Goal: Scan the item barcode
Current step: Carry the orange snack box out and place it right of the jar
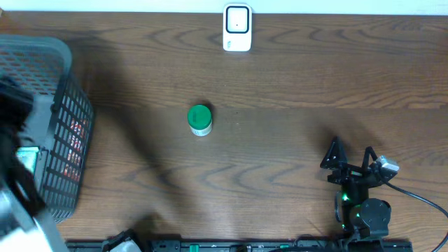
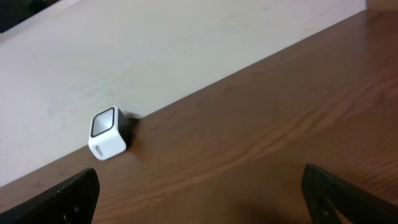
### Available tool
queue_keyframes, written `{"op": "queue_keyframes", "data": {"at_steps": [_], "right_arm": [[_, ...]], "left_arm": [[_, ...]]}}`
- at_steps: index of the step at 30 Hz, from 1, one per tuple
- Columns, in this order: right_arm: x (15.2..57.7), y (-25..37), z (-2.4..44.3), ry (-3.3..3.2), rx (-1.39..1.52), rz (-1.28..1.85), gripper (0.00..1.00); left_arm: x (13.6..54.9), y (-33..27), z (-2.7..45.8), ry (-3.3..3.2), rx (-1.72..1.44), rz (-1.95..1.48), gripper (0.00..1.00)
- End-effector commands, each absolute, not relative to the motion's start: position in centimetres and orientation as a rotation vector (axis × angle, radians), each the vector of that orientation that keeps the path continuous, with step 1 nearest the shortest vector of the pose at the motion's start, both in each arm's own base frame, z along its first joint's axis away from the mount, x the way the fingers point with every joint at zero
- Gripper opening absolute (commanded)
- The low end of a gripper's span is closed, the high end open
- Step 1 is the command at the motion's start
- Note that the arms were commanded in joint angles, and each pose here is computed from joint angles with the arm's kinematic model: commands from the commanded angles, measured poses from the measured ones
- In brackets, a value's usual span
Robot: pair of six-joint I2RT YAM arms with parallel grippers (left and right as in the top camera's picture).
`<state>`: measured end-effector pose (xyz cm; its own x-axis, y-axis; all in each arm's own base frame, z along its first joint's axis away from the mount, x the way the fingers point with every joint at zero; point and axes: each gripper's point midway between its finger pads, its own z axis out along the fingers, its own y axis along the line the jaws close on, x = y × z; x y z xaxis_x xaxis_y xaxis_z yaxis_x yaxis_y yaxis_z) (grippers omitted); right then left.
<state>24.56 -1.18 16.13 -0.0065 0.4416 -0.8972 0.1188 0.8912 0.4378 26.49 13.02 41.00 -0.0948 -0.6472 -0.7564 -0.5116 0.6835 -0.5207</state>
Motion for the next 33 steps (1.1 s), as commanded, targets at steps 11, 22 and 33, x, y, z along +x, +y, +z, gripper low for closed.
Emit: {"op": "queue_keyframes", "data": {"at_steps": [11, 22, 33], "right_arm": [[24.6, -1.1, 16.0, 1.575, 0.458, 0.274, 0.99], [24.6, -1.1, 16.0, 1.575, 0.458, 0.274, 0.99], [24.6, -1.1, 16.0, 1.575, 0.458, 0.274, 0.99]], "left_arm": [[29.2, -13.4, 31.1, 2.222, -0.622, -0.652, 0.56], [32.9, -27.6, 15.1, 2.353, -0.916, -0.492, 0.56], [33.4, -27.8, 3.3, 2.329, -1.266, -0.285, 0.76]]}}
